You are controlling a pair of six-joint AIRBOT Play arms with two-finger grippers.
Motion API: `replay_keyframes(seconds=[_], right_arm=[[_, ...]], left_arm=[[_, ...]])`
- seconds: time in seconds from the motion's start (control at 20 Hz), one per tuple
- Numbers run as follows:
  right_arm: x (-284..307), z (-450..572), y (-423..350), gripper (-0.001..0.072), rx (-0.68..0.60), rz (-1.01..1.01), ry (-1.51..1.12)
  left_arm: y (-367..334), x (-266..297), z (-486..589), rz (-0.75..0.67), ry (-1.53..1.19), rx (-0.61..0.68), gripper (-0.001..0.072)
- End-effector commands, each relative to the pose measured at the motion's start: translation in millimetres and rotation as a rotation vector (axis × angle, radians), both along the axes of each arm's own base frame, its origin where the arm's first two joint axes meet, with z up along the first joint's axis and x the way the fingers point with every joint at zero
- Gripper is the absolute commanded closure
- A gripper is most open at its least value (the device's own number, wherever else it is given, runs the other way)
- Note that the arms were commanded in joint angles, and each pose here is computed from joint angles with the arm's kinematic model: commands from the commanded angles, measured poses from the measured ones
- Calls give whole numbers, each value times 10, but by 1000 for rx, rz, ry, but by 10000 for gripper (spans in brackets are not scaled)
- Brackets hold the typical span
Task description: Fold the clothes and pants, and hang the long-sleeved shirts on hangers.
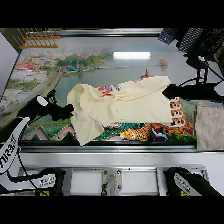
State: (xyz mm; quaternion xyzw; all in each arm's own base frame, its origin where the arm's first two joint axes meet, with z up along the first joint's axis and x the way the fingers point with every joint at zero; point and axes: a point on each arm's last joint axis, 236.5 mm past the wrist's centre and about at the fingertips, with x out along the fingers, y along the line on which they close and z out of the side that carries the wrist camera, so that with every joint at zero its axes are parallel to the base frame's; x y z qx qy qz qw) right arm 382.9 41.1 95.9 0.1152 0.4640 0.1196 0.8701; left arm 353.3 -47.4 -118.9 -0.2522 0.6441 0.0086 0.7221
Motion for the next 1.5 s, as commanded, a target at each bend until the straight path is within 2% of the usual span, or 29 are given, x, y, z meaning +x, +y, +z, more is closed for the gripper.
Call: replay_keyframes(seconds=[0.0, 0.15, 0.35, 0.55, 0.7, 0.95, 1.0, 1.05, 1.1, 1.15, 1.2, 1.25, 1.3, 1.45], right_arm=[[-149, -196, -76, 61, -48, 12, 72], [-455, -666, -355, 61, -42, -99, 238], [-927, -1536, -774, 61, 153, -566, 452], [-882, -1912, -770, 61, 347, -796, 384], [-756, -1999, -746, 62, 369, -831, 337], [-518, -2082, -521, 66, 363, -772, 278], [-495, -2106, -490, 157, 353, -763, 273], [-476, -2125, -466, 288, 344, -757, 267], [-454, -2139, -449, 365, 336, -752, 259], [-433, -2141, -437, 368, 329, -747, 250], [-412, -2129, -433, 405, 324, -740, 241], [-382, -2100, -423, 652, 302, -699, 224], [-333, -2047, -417, 703, 278, -652, 202], [-143, -1771, -394, 704, 211, -505, 161]], left_arm=[[-71, 1, 42, -22, -11, 0, 701], [85, 23, 205, -32, -55, 45, 701], [133, 57, 421, -51, -116, 56, 701], [132, 62, 442, -50, -122, 56, 701], [134, 69, 443, -49, -125, 57, 701], [149, 111, 452, -42, -142, 62, 701], [151, 115, 453, -42, -143, 63, 701], [152, 118, 453, -41, -145, 63, 701], [153, 120, 454, -41, -145, 63, 701], [152, 119, 454, -41, -145, 63, 701], [152, 118, 453, -41, -145, 63, 700], [152, 118, 453, -41, -145, 63, 701], [152, 119, 454, -41, -145, 63, 701], [160, 153, 500, -45, -154, 66, 701]])
